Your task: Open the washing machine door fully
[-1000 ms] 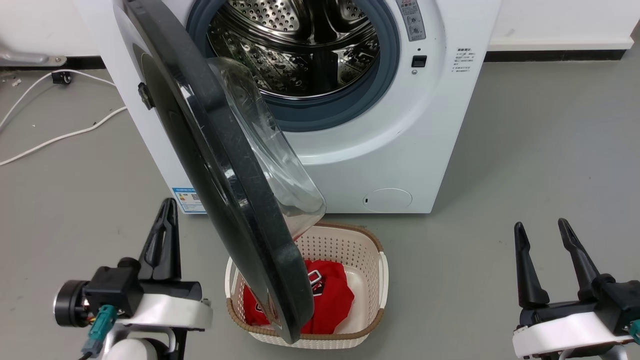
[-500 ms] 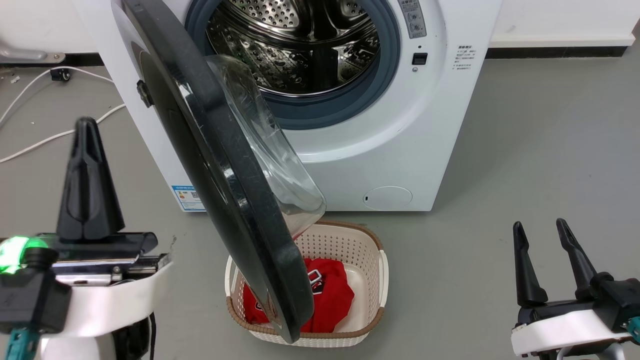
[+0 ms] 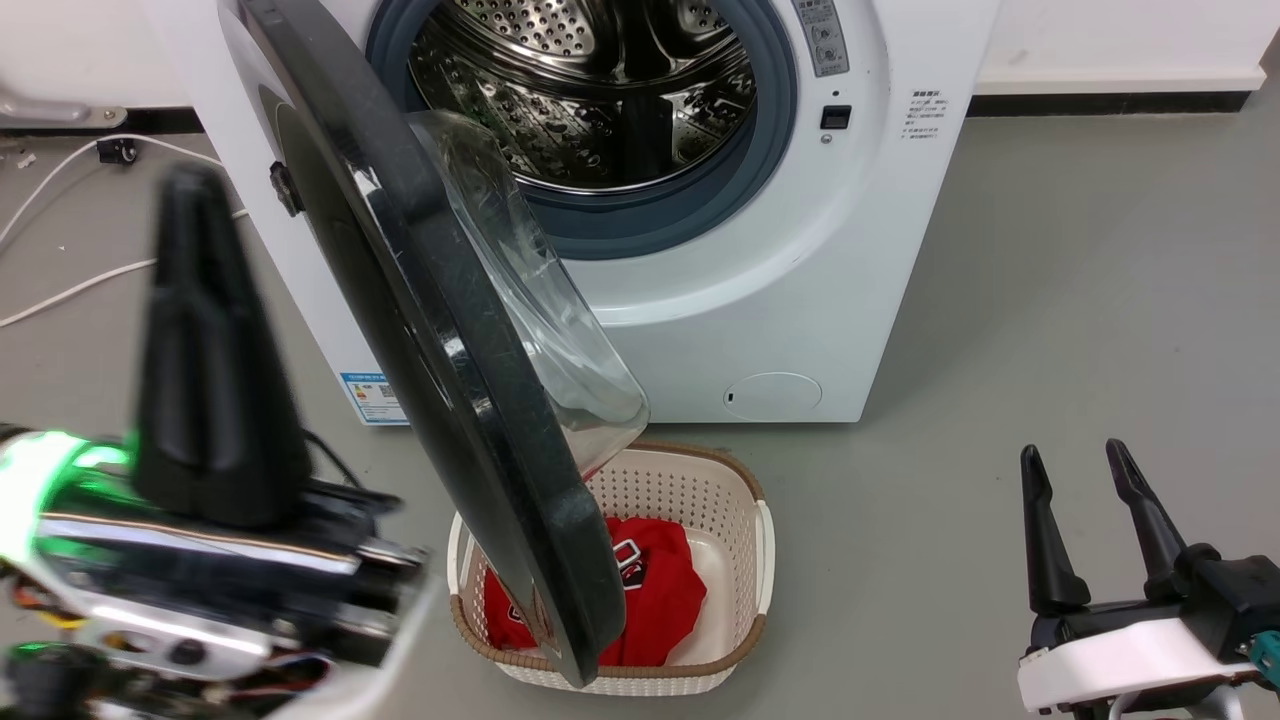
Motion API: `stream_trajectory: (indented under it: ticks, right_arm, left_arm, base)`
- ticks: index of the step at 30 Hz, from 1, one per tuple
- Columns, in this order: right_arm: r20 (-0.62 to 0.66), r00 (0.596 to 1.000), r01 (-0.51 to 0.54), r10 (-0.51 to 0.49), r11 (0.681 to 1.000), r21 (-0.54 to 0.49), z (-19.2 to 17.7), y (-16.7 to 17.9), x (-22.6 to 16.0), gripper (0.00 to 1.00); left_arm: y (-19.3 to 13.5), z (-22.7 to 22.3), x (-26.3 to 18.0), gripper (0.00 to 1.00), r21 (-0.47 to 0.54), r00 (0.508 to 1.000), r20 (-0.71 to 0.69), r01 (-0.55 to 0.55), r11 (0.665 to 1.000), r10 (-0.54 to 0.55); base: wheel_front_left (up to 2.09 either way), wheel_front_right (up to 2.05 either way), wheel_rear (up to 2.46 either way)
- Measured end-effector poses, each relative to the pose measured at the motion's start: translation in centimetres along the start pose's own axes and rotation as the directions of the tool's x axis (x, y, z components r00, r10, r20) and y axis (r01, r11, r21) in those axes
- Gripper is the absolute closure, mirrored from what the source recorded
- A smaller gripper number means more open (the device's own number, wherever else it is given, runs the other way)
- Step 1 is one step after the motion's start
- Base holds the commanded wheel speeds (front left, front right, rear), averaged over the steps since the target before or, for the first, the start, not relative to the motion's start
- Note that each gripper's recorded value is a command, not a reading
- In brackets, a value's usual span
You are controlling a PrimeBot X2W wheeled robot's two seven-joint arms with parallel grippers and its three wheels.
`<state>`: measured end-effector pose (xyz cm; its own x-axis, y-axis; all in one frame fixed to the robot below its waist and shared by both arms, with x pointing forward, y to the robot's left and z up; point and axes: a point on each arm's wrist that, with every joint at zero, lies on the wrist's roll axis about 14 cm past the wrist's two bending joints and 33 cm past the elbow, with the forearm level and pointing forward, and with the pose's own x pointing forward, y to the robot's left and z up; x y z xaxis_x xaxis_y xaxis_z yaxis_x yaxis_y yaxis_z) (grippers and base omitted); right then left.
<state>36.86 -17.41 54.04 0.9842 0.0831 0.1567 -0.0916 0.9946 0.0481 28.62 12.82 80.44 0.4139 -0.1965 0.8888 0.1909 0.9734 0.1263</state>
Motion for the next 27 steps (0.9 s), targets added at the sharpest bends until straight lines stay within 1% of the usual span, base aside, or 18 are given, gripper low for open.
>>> stream_trajectory:
  ticks: [3,6,9,12,16,17,18,19,20,21,22,23,26,27]
  right_arm:
    - [0.004,1.000,0.000,0.000,1.000,0.002,0.1,0.0,-0.1,0.00]
    - [0.005,1.000,-0.001,0.001,1.000,0.003,0.2,0.0,-0.1,0.00]
    - [0.005,1.000,-0.003,0.003,1.000,0.008,0.2,0.2,-0.1,0.00]
    - [0.000,1.000,-0.008,0.008,1.000,0.010,0.0,0.3,-0.1,0.00]
    - [-0.004,1.000,-0.010,0.010,1.000,0.013,-0.1,0.4,-0.1,0.00]
    - [-0.004,1.000,-0.010,0.010,1.000,0.013,-0.1,0.4,-0.1,0.00]
    - [-0.008,1.000,-0.009,0.009,1.000,0.020,-0.2,0.4,-0.1,0.00]
    - [-0.010,1.000,-0.009,0.009,1.000,0.022,-0.3,0.4,-0.1,0.00]
    - [-0.010,1.000,-0.009,0.009,1.000,0.022,-0.3,0.4,-0.1,0.00]
    - [-0.013,1.000,-0.009,0.010,1.000,0.023,-0.4,0.4,-0.1,0.00]
    - [-0.016,1.000,-0.010,0.011,1.000,0.026,-0.5,0.5,-0.1,0.00]
    - [-0.016,1.000,-0.010,0.011,1.000,0.026,-0.5,0.5,-0.1,0.00]
    - [-0.026,1.000,-0.012,0.012,0.999,0.035,-0.9,0.5,0.0,0.00]
    - [-0.028,1.000,-0.012,0.014,0.999,0.038,-1.0,0.6,0.1,0.00]
  left_arm:
    - [-2.8,-0.9,-0.8,1.00,-0.116,0.997,-0.044,0.059,0.991,-0.065]
    - [-6.0,-3.1,-2.8,1.00,-0.244,0.979,-0.143,0.106,0.964,-0.143]
    - [-8.9,-5.3,-5.5,1.00,-0.345,0.940,-0.250,0.138,0.928,-0.233]
    - [-10.8,-7.8,-8.9,1.00,-0.412,0.880,-0.371,0.131,0.902,-0.297]
    - [-12.4,-11.0,-14.6,1.00,-0.462,0.761,-0.536,0.098,0.882,-0.365]
    - [-12.4,-11.0,-14.6,1.00,-0.462,0.761,-0.536,0.098,0.882,-0.365]
    - [-13.0,-12.3,-17.7,1.00,-0.478,0.687,-0.611,0.075,0.875,-0.394]
    - [-13.3,-12.8,-19.1,1.00,-0.485,0.650,-0.643,0.063,0.872,-0.404]
    - [-13.3,-12.8,-19.1,1.00,-0.485,0.650,-0.643,0.063,0.872,-0.404]
    - [-13.6,-13.5,-20.9,1.00,-0.491,0.602,-0.680,0.050,0.870,-0.419]
    - [-13.7,-13.8,-21.8,1.00,-0.492,0.578,-0.698,0.042,0.870,-0.423]
    - [-13.7,-13.8,-21.8,1.00,-0.492,0.578,-0.698,0.042,0.870,-0.423]
    - [-13.8,-15.0,-23.4,1.00,-0.487,0.533,-0.733,0.023,0.873,-0.423]
    - [-13.7,-15.3,-23.2,1.00,-0.480,0.537,-0.735,0.020,0.877,-0.415]
  base:
    - [0.00,0.00,0.00]
    - [0.00,0.00,0.00]
    - [0.00,0.00,0.00]
    - [0.00,0.00,0.00]
    - [0.00,0.00,0.00]
    - [0.00,0.00,0.00]
    - [0.00,0.00,0.00]
    - [0.00,0.00,0.00]
    - [0.00,0.00,0.00]
    - [0.00,0.00,0.00]
    - [0.00,0.00,0.00]
    - [0.00,0.00,0.00]
    - [0.00,0.00,0.00]
    - [0.00,0.00,0.00]
